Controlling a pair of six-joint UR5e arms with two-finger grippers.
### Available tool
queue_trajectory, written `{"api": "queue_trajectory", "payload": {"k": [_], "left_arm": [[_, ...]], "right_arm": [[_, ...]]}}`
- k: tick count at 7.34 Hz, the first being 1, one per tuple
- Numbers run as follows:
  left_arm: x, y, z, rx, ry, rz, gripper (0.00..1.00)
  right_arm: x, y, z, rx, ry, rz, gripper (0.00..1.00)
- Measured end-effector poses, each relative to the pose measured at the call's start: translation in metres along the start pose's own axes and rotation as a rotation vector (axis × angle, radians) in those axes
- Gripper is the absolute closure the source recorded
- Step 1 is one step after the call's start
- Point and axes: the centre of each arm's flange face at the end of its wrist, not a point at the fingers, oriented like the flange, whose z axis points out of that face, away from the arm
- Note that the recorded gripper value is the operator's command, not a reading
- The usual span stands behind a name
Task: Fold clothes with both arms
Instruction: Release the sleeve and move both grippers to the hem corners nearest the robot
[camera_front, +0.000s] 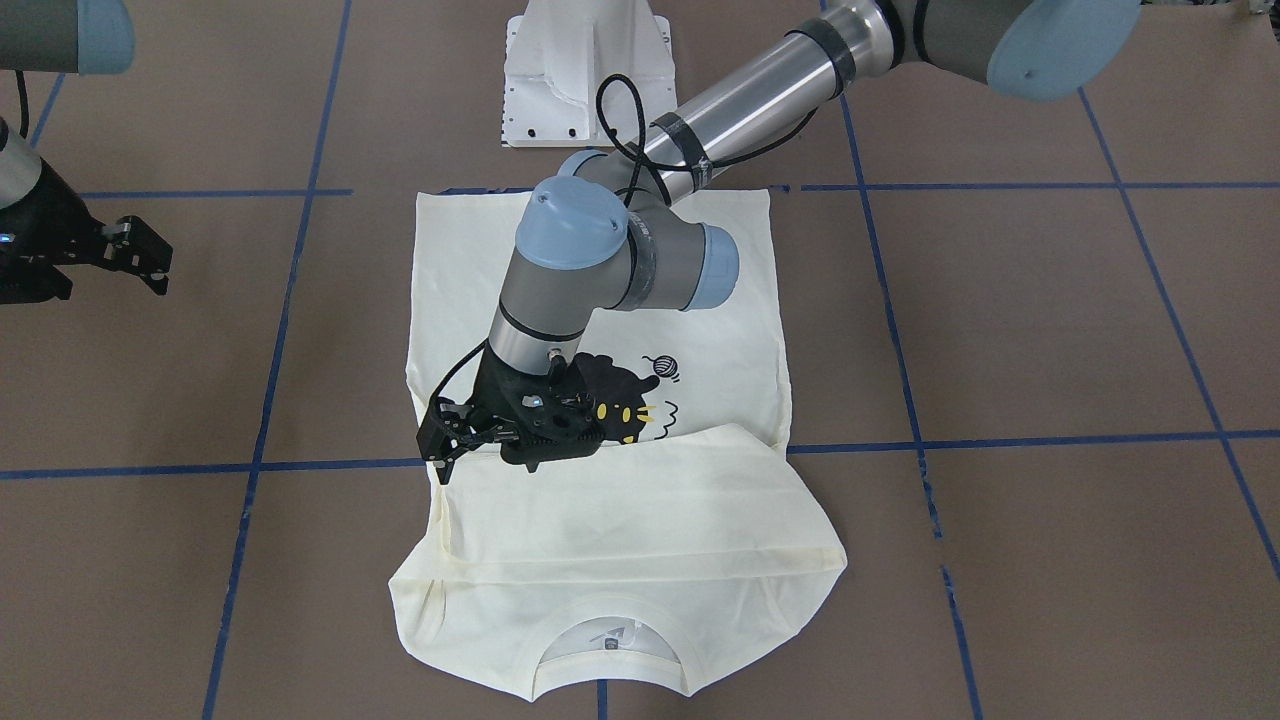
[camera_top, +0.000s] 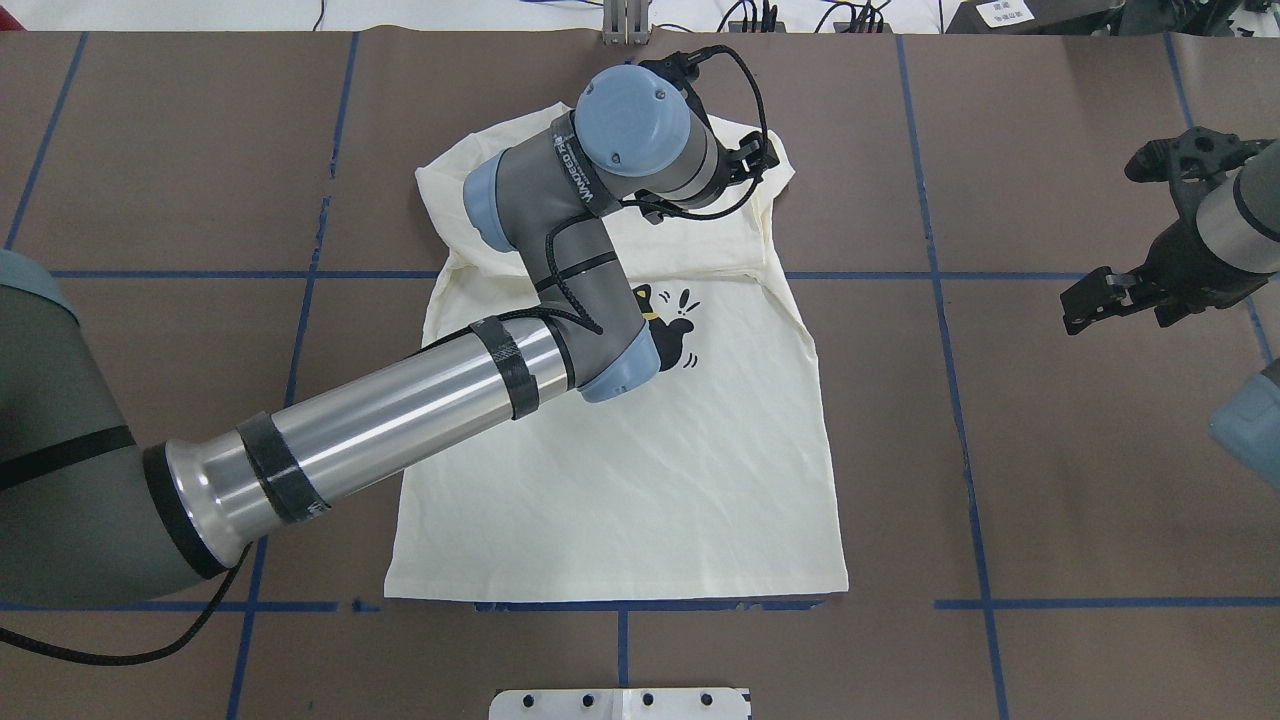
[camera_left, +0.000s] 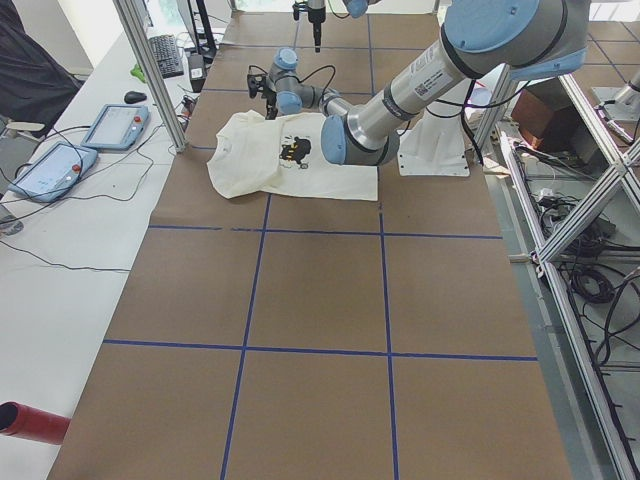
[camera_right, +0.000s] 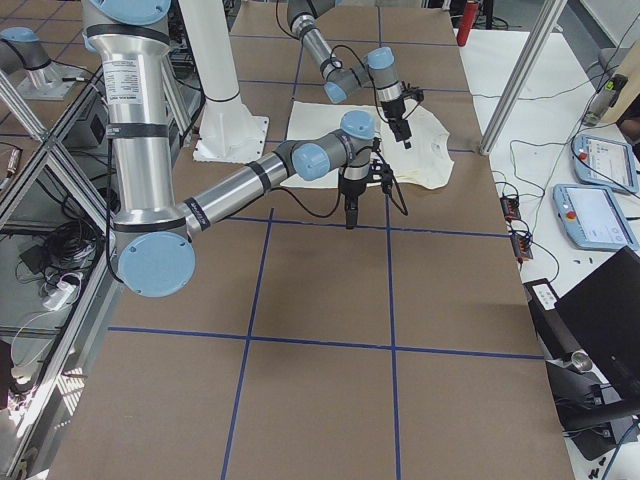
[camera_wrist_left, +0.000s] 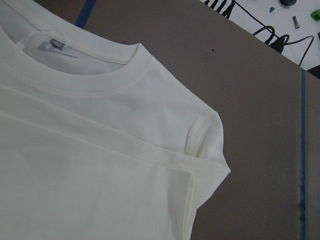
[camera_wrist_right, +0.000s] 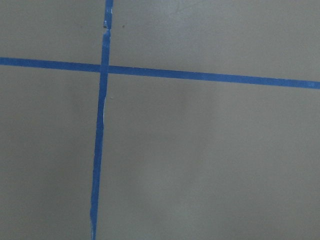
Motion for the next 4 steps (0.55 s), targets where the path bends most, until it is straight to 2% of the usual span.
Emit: {"api": "queue_trajectory", "payload": {"k": [2, 4], "left_arm": [[-0.045, 0.003, -0.027, -0.051, -0.035, 0.058, 0.0], [-0.09, 0.014, -0.084, -0.074, -0.11, 0.144, 0.0]], "right_arm": [[-0.033, 0.004, 0.004, 0.008, -0.033, 0.042, 0.0], [-0.094, 0.029, 0.029, 0.047, -0.113, 0.099, 0.0]]}}
